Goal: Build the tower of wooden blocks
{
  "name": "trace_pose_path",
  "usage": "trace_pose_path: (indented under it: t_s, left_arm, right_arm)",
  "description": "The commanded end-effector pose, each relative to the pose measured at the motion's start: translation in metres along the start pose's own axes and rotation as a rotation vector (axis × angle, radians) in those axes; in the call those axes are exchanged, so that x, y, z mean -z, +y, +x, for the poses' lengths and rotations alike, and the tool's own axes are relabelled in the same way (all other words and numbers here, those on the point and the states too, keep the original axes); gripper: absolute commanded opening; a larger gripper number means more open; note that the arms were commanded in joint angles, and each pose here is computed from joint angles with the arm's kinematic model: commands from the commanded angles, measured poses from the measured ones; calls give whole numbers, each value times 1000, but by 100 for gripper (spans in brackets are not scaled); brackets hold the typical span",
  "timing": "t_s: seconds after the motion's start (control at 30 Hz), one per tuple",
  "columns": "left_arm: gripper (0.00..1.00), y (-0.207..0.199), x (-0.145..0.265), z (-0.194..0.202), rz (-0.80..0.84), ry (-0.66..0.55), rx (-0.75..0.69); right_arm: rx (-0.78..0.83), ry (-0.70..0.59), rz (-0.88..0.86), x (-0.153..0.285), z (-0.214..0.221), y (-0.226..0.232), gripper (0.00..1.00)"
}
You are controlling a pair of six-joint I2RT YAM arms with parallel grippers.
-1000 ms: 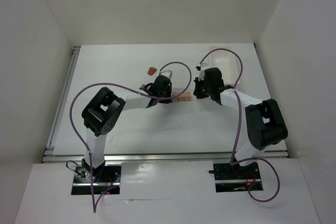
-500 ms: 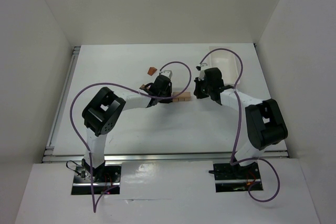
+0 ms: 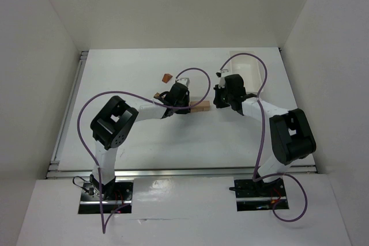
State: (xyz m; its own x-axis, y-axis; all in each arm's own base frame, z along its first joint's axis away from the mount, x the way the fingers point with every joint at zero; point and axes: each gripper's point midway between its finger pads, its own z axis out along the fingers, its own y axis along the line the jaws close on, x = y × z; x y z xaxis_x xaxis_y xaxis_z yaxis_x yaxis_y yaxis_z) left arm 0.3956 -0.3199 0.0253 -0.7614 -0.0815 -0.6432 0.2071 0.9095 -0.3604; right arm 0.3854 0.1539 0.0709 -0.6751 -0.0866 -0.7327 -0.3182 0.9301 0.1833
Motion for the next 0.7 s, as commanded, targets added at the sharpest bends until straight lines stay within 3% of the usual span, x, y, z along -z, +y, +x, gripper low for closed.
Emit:
trace_pose_path:
  t_s: [0.0,0.2,0.5,0.6,0.67]
  left_arm:
    - [0,-4,-7,0,2,1,-12]
    - [0,5,-6,-2,-45,-4,-46]
    - [0,4,8,-45,-39,-71,-119]
    - [6,4,25,-61,-64,-109,-126]
    - [16,19,40,-62,-97,-107,-112]
  right_arm:
    - [-9,-47,12,12,-17,-1,0]
    - [10,-46,3,12,-16,0,0]
    - [55,-84,-9,19,-26,2,5]
    - [76,-96,8,22,-29,-1,12]
    - [108,-140,5,29,-44,1,18]
